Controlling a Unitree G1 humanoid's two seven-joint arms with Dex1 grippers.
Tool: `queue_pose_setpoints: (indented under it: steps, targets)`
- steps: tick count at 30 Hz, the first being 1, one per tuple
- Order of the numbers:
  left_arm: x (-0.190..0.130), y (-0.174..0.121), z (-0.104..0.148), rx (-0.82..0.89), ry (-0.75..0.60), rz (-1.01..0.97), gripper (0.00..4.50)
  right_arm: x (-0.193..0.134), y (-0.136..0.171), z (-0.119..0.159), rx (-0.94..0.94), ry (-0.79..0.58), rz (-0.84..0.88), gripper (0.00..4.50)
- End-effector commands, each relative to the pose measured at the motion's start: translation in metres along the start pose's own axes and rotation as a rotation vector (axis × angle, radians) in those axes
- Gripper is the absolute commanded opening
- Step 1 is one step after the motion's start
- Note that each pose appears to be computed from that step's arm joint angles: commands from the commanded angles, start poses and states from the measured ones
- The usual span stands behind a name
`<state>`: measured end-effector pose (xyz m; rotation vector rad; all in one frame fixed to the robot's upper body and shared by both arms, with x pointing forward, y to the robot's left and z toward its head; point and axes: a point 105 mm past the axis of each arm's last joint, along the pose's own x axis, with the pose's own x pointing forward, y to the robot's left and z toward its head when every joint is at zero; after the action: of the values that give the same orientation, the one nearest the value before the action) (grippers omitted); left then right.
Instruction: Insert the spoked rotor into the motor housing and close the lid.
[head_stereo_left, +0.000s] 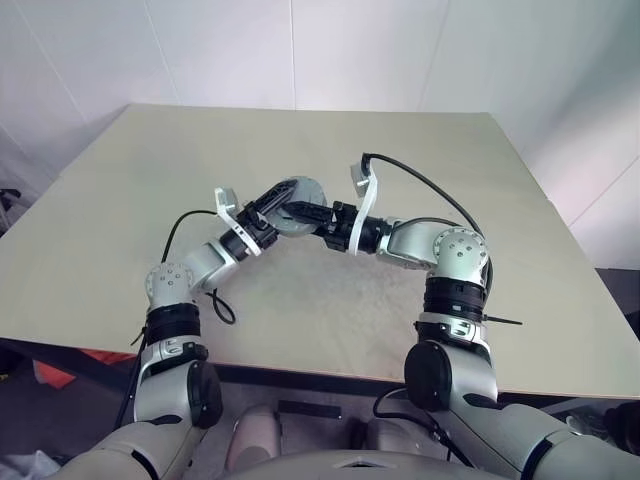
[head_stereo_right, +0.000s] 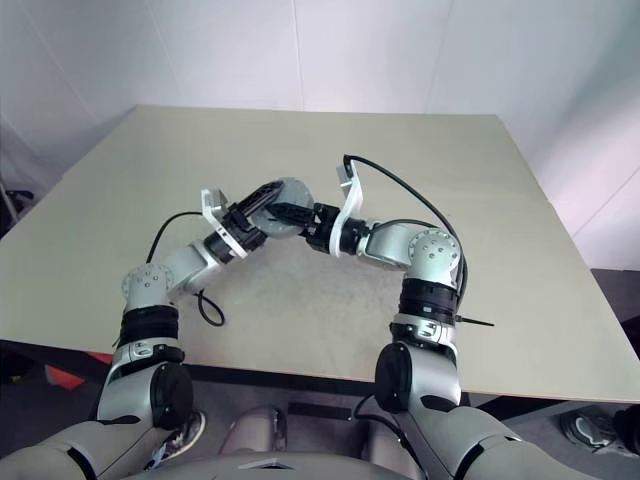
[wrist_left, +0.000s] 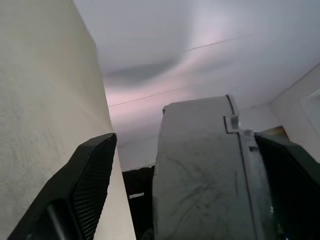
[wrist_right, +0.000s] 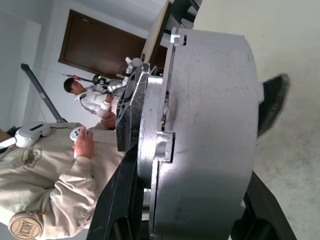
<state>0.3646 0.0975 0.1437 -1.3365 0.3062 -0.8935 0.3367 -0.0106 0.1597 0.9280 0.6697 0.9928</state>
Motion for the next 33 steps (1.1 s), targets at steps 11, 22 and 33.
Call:
queue_pose_setpoints:
  steps: [11,22,33]
  targets:
    - [-0.003,-0.001,0.004,0.056,-0.011,0.017,2.26,0.000,0.014,0.016,-0.073,-0.089,0.034,2.37]
    - [-0.007,0.007,0.012,0.093,-0.051,0.075,2.26,0.001,-0.015,0.034,-0.156,-0.198,-0.167,4.47]
    - [-0.063,0.037,0.109,0.209,-0.519,0.362,2.26,-0.004,-0.035,0.036,-0.187,-0.214,-0.258,4.47]
